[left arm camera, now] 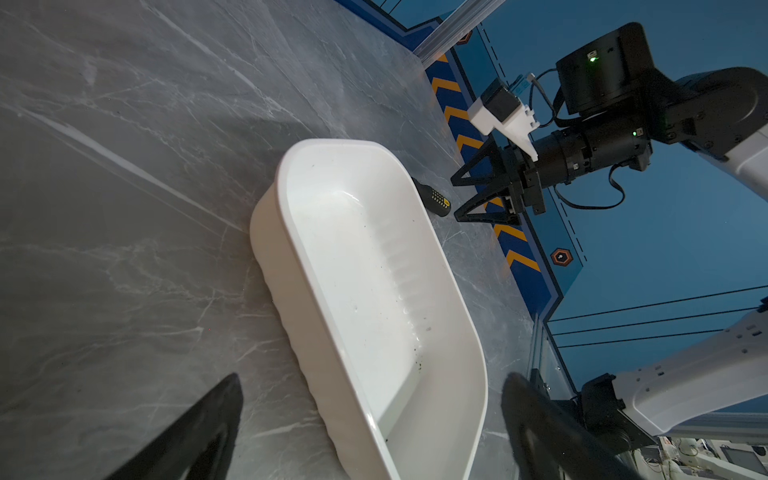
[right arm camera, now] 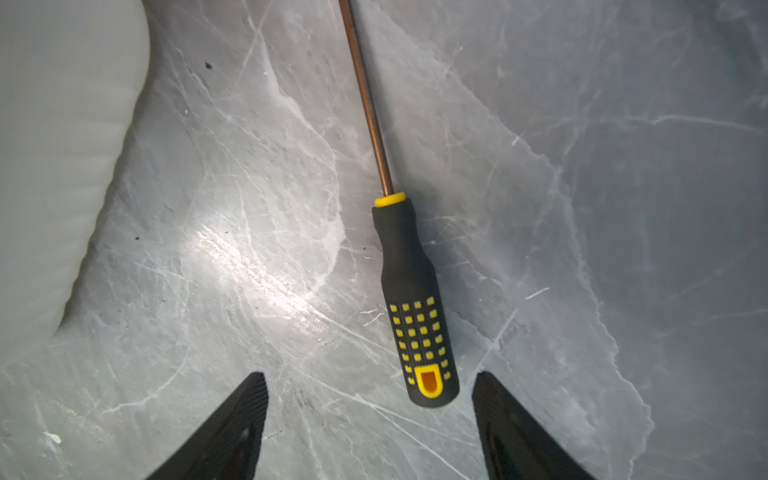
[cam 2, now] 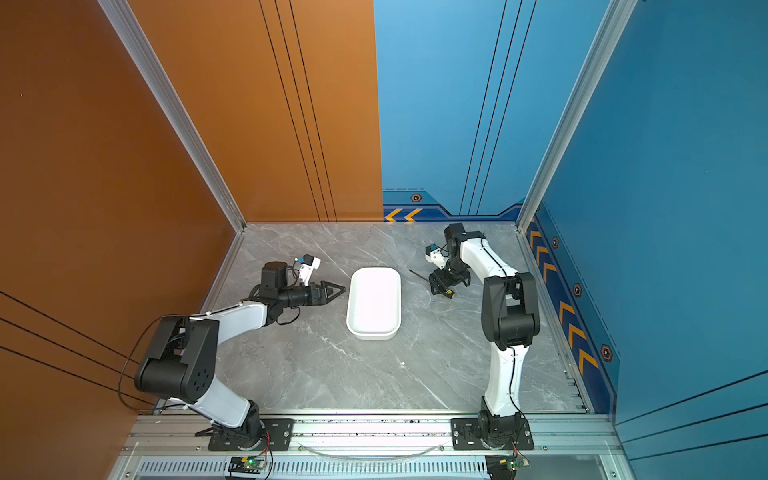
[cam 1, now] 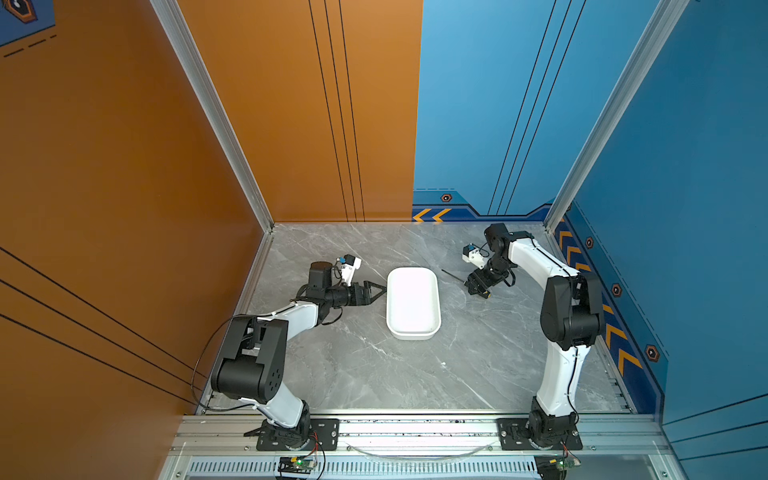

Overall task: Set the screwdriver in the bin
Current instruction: 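Reach the right gripper down over the screwdriver's black-and-yellow handle while the left arm lifts, then close the right gripper on the screwdriver handle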

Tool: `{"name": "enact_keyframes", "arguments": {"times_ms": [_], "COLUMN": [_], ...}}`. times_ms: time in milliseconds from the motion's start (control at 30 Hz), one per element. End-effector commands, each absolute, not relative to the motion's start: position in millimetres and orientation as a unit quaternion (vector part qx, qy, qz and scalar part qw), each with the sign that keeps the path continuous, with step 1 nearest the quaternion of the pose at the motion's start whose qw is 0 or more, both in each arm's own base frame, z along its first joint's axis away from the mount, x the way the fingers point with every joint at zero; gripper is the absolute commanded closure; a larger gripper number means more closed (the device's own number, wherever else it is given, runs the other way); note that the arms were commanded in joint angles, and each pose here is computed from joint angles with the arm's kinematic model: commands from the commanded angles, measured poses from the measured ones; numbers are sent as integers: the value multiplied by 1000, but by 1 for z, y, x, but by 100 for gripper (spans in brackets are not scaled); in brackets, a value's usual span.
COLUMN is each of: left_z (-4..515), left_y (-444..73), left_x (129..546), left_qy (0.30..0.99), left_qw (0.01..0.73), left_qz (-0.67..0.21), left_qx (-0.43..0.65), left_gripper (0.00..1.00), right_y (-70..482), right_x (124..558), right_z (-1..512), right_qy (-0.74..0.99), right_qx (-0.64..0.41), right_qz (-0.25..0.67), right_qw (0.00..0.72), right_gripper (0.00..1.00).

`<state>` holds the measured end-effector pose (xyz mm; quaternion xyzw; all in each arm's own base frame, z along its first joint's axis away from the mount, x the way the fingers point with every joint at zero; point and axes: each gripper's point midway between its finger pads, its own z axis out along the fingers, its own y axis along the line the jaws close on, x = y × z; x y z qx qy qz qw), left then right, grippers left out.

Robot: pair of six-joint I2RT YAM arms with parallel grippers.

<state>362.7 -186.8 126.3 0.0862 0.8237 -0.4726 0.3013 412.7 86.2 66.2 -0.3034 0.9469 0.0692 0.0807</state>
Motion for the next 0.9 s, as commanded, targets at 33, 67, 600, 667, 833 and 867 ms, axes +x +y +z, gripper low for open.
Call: {"name": "enact_keyframes", "arguments": {"times_ms": [33, 67, 600, 667, 833, 867], "left_z": [129, 130, 133, 133, 130, 129], "left_y": [-192, -192, -192, -192, -191, -191], "left_x": [362, 363, 366, 366, 366, 366], "left_qy": [817, 817, 817, 816, 818, 819], "left_qw": [299, 299, 301, 302, 300, 298], "left_qz": [-483, -484, -484, -484, -483, -483], "left_qx": [94, 93, 90, 91, 89, 89], "left_gripper": [2, 2, 2, 2, 2, 2], "right_y": [80, 79, 72, 71, 70, 71], "right_x": [425, 427, 434, 432, 431, 431], "right_z": [67, 66, 33, 26, 15, 14], "right_qy": [936, 934, 927, 927, 930, 930], "right_qx": [-336, -340, -362, -365, -360, -360], "right_qz": [52, 51, 52, 47, 41, 43], "right_qw": [93, 95, 80, 71, 59, 59], "right_gripper": [27, 28, 37, 37, 40, 41]}}
